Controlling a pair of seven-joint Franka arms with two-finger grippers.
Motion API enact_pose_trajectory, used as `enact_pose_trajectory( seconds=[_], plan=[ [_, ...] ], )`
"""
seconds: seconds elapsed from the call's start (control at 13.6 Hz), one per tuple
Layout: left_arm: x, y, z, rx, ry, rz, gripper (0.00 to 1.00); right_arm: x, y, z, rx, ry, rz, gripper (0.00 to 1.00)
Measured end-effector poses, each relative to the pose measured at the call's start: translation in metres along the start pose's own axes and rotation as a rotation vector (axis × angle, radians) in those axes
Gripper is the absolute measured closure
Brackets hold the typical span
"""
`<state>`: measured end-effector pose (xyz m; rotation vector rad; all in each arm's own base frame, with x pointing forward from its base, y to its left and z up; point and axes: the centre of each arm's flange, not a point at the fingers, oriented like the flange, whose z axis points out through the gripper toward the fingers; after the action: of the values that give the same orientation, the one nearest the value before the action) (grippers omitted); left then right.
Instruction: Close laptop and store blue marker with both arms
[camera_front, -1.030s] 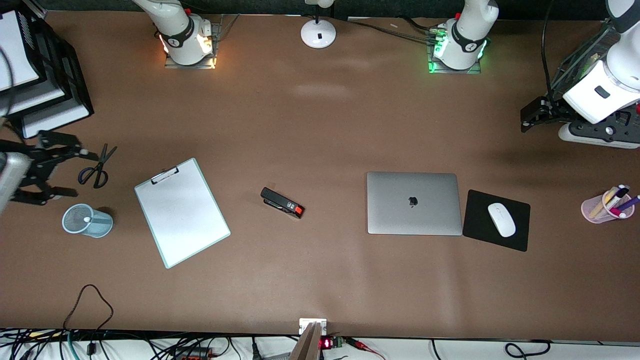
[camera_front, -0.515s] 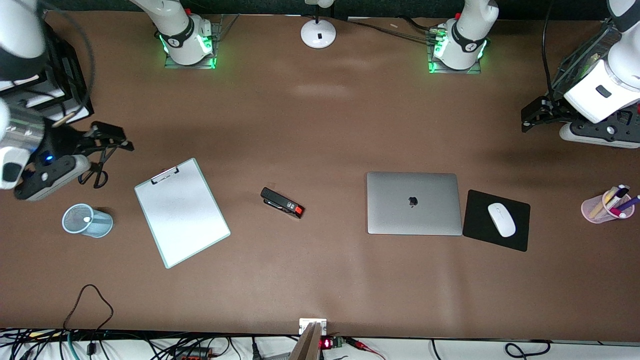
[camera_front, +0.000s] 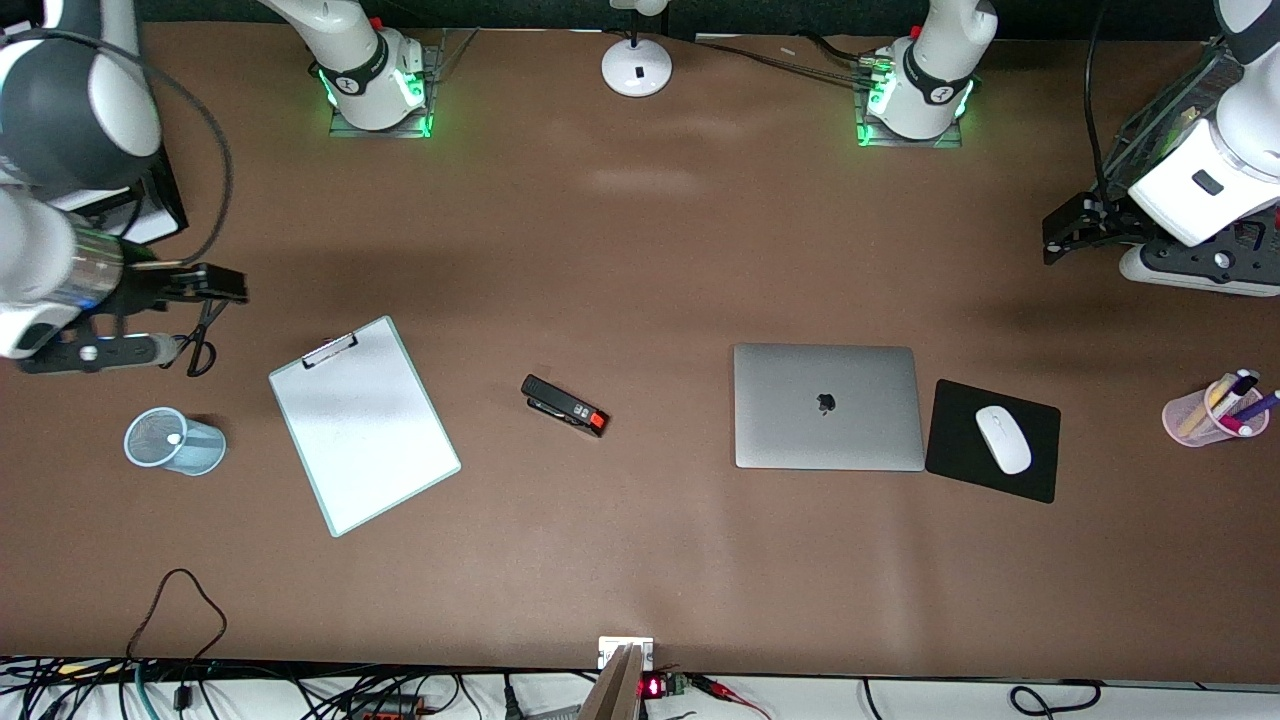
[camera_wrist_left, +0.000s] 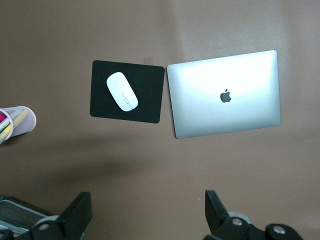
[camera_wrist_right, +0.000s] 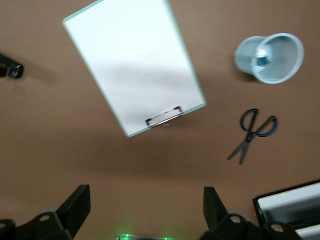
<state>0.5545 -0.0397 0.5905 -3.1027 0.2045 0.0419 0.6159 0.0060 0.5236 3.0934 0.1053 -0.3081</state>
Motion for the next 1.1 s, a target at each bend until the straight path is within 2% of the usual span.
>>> enact_pose_trajectory(
  seconds=[0.15, 0.29, 0.44, 0.81, 1.1],
  plan=[
    [0.000, 0.000, 0.000, 0.000, 0.000, 0.000, 0.00, -0.011, 0.039, -0.020, 0.008, 0.061, 0.052, 0.00],
    [0.000, 0.000, 0.000, 0.000, 0.001, 0.000, 0.00, -0.026, 0.051, -0.050, 0.009, 0.104, 0.065, 0.00],
    [0.000, 0.000, -0.001, 0.000, 0.001, 0.000, 0.00, -0.042, 0.045, -0.069, 0.014, 0.089, 0.059, 0.00],
    [0.000, 0.001, -0.002, 0.000, 0.005, 0.002, 0.00, -0.054, 0.042, -0.067, 0.019, 0.130, 0.061, 0.00],
    [0.000, 0.002, -0.003, 0.000, 0.005, 0.004, 0.00, -0.075, 0.042, -0.070, 0.029, 0.138, 0.092, 0.00]
  ],
)
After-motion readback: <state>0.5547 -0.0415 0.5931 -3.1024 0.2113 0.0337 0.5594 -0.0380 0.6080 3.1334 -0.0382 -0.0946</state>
